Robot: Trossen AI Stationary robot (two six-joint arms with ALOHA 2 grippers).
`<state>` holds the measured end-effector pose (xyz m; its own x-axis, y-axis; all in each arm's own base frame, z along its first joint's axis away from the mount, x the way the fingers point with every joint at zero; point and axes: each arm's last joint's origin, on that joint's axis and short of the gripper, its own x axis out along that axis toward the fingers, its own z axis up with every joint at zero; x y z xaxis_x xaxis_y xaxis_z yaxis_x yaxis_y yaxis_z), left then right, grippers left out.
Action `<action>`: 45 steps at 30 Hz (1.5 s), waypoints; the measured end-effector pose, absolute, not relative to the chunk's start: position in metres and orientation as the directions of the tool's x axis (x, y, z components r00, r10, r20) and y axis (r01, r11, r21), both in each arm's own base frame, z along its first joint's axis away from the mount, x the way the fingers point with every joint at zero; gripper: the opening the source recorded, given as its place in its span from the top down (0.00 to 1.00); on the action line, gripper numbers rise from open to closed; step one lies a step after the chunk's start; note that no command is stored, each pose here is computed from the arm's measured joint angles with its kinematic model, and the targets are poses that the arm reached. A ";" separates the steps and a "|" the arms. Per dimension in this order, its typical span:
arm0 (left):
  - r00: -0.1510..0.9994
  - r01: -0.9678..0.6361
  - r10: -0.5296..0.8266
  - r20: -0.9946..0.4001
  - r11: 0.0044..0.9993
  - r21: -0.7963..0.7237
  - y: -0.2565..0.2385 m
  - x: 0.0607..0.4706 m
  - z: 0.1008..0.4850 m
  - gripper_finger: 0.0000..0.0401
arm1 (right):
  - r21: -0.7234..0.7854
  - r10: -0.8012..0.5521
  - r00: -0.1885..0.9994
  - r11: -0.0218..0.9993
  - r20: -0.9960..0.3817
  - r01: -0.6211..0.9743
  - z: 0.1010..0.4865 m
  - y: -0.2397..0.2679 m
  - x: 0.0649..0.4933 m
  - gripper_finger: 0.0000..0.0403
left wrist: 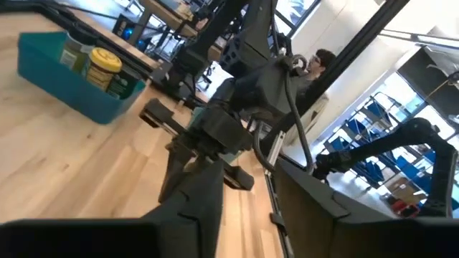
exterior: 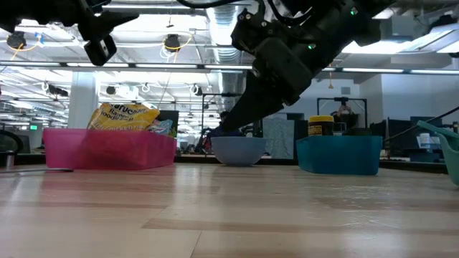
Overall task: Pick & Place Food Item
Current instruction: Put the silver spoon into the green bin
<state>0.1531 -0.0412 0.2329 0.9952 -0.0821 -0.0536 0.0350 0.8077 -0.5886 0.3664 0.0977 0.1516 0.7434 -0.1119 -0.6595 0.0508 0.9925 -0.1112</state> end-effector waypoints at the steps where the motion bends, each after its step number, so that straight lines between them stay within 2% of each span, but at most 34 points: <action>1: 0.994 0.039 -0.090 -0.056 0.803 -0.595 -0.043 0.153 0.232 0.71 | -0.112 -0.111 0.745 0.992 -0.658 0.049 0.152 0.098 0.367 1.00; 11: 0.985 0.053 -0.141 -0.098 0.795 -0.604 -0.064 0.167 0.239 0.92 | -0.114 -0.113 0.749 0.992 -0.653 0.051 0.152 0.096 0.368 1.00; 15: 0.971 0.012 -0.147 -0.189 0.817 -0.577 -0.070 0.175 0.243 0.99 | -0.113 -0.112 0.751 0.992 -0.651 0.051 0.153 0.096 0.368 1.00; 21: 0.930 -0.113 -0.128 -0.344 0.792 -0.601 -0.072 0.180 0.244 1.00 | -0.112 -0.111 0.751 0.992 -0.651 0.049 0.153 0.096 0.368 1.00; 29: 0.811 -0.377 -0.081 -0.579 0.684 -0.624 -0.071 0.176 0.225 1.00 | -0.104 -0.111 0.751 0.993 -0.651 0.056 0.153 0.096 0.368 1.00; 37: 0.650 -0.556 -0.137 -0.748 0.585 -0.590 -0.078 0.173 0.202 1.00 | -0.102 -0.110 0.755 0.993 -0.647 0.058 0.153 0.096 0.368 1.00; 45: 0.412 -0.719 -0.160 -0.897 0.547 -0.428 -0.088 0.163 0.177 1.00 | -0.101 -0.110 0.755 0.993 -0.646 0.058 0.153 0.096 0.368 1.00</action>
<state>0.1633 -0.0877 0.1766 0.4121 -0.1601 -0.8969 -0.7195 0.5468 -0.4282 0.3682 0.0961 0.1530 0.7551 -0.1102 -0.6462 0.0582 0.9931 -0.1015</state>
